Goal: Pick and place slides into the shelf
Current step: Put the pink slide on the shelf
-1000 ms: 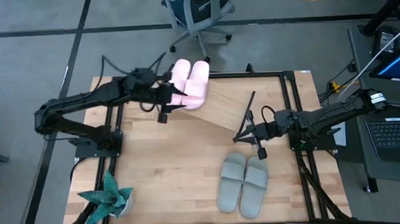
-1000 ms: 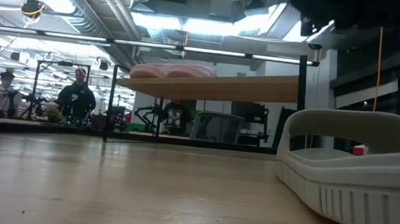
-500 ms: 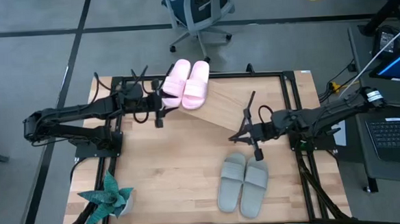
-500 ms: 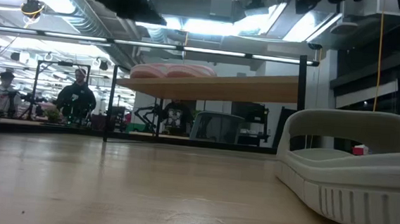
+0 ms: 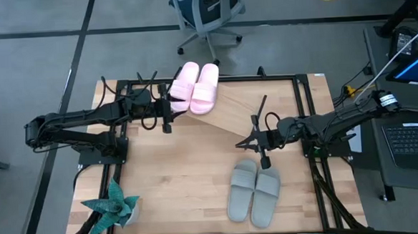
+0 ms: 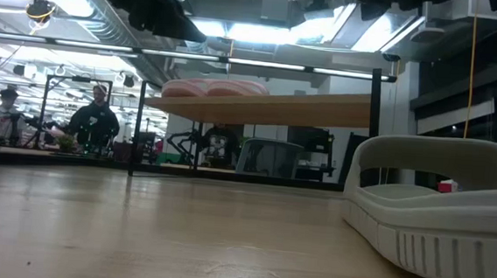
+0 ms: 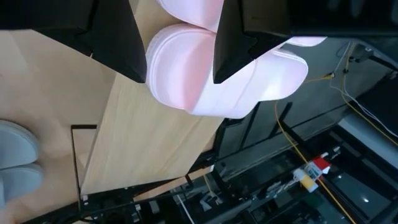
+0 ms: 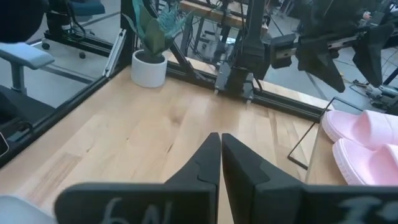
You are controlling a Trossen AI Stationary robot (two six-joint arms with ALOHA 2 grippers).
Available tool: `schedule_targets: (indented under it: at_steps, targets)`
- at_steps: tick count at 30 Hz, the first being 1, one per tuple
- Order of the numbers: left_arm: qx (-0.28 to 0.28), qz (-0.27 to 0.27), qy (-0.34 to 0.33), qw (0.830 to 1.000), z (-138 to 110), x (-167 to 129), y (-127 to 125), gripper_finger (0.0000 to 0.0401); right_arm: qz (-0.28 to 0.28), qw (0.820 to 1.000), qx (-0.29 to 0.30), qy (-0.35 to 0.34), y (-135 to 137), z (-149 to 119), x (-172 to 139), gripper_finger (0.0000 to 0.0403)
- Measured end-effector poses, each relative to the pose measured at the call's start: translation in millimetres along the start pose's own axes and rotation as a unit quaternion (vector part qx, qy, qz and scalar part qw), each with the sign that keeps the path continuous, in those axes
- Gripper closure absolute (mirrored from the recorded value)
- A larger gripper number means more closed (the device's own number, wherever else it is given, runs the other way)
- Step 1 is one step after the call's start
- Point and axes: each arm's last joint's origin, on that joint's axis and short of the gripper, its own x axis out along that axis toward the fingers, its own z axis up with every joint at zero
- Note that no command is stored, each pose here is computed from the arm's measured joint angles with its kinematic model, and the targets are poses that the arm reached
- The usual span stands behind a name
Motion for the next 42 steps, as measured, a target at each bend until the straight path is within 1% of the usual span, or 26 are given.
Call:
schedule_targets:
  at_steps: [6,8,12,16,19,24,34,38,42]
  targets:
    - [0.017,0.007,-0.009,1.0,1.0,7.7,0.2,0.0224,-0.001,1.0,-0.007,0.002,-0.5,-0.5,0.1,0.0384]
    - [0.033,0.014,-0.008,0.999,1.1,14.2,-1.2,0.0224,0.0,1.0,-0.016,0.003,-0.4,-0.6,0.1,0.0384]
    - [0.085,0.051,0.018,0.995,0.1,28.5,-7.2,0.0224,0.0,1.0,-0.024,0.003,-0.4,-0.6,0.1,0.0384]
    - [0.145,0.073,0.061,0.985,-4.6,43.8,-17.1,0.0224,0.0,1.0,-0.024,0.003,-0.4,-0.6,0.1,0.0384]
    - [0.171,0.096,0.078,0.978,-6.1,52.4,-20.2,0.0224,0.0,1.0,-0.024,0.003,-0.4,-0.8,0.1,0.0384]
    - [0.19,0.102,0.089,0.973,-8.2,60.2,-21.8,0.0224,0.0,1.0,-0.025,0.004,-0.4,-0.9,0.1,0.0384]
    - [0.196,0.115,0.084,0.97,4.1,64.4,-15.7,0.0224,0.0,1.0,-0.025,0.005,-0.3,-1.2,0.1,0.0384]
    - [0.202,0.093,0.082,0.972,4.3,64.3,-21.0,0.0224,0.001,1.0,-0.025,0.005,-0.2,-1.3,0.1,0.0384]
    - [0.211,0.066,0.088,0.971,5.3,62.8,-33.1,0.0224,0.001,1.0,-0.024,0.007,-0.2,-1.6,0.1,0.0384]
